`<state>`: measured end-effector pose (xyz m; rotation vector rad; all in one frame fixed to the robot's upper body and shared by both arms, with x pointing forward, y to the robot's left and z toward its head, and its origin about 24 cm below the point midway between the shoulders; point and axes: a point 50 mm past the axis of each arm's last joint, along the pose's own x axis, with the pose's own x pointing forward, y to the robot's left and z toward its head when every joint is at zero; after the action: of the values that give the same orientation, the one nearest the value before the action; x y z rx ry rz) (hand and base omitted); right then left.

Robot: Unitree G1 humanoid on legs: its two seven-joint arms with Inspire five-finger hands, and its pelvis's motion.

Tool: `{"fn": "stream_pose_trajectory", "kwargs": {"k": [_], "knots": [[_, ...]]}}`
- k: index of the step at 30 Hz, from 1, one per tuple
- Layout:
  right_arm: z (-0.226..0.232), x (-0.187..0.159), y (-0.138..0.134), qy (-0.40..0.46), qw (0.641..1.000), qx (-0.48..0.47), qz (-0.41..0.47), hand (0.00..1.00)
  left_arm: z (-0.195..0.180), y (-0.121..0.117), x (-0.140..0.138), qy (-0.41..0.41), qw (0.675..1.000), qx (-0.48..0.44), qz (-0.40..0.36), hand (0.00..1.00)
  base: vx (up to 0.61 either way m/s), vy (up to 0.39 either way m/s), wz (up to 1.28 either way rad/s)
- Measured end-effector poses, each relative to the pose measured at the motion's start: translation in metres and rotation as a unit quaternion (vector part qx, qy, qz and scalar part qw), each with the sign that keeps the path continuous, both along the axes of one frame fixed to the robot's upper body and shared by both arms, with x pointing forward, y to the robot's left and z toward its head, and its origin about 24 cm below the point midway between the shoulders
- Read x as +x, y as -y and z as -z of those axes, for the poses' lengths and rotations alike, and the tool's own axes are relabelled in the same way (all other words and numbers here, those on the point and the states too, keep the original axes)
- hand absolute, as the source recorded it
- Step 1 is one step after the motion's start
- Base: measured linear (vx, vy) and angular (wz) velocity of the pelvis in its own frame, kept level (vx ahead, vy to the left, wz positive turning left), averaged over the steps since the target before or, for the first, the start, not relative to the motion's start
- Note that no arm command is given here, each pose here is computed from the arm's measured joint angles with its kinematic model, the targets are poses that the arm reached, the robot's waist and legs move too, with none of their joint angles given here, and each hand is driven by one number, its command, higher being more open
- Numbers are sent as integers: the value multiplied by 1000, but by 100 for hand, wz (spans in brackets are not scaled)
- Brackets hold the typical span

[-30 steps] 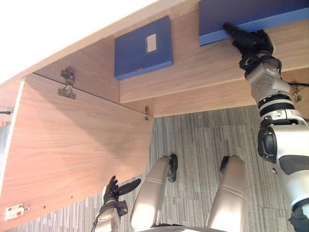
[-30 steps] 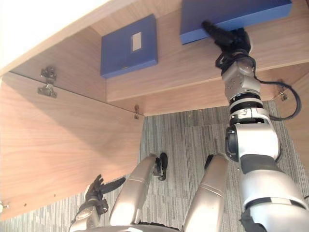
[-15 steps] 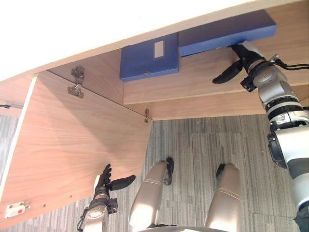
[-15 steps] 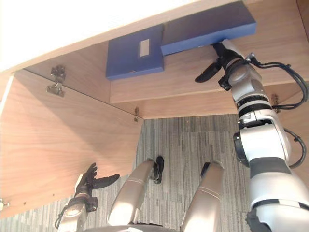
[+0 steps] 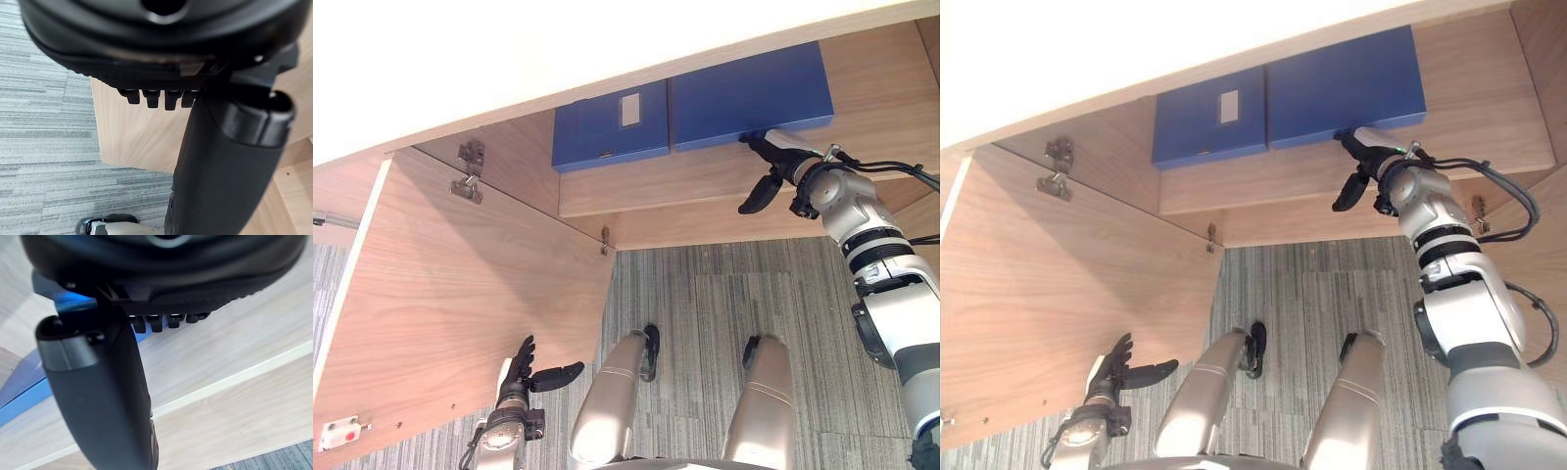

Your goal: Walk over to the cabinet, pick up the folder, carry it to the office cabinet, place the folder inside the office cabinet, then close the office cabinet door

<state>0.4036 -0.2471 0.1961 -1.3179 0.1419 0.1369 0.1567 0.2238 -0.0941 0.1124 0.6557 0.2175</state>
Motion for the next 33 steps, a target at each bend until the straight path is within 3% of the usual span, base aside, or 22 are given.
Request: {"fn": "stream_pose_trajectory", "kwargs": {"k": [5,14,21,26,30,33], "knots": [[12,-4,7,-25,1000,-8,6,100,3,13,1,-1,1000,-16,9,100,29,20,-1],[44,-13,16,-72,997,-3,21,100,8,15,-3,-13,1000,-19,6,100,34,22,-2],[134,-34,-9,-177,980,81,42,100,23,16,-14,-55,998,-18,-10,100,94,10,-14],[221,-84,-24,-273,942,167,100,100,31,33,-10,-72,997,-40,2,100,71,43,-5],[274,-130,-43,-304,897,264,181,100,37,31,-12,-94,995,-23,-3,100,18,103,-54],[315,-187,-46,-310,822,368,303,100,40,24,-15,-109,994,-1,-12,100,-44,78,-48]]}}
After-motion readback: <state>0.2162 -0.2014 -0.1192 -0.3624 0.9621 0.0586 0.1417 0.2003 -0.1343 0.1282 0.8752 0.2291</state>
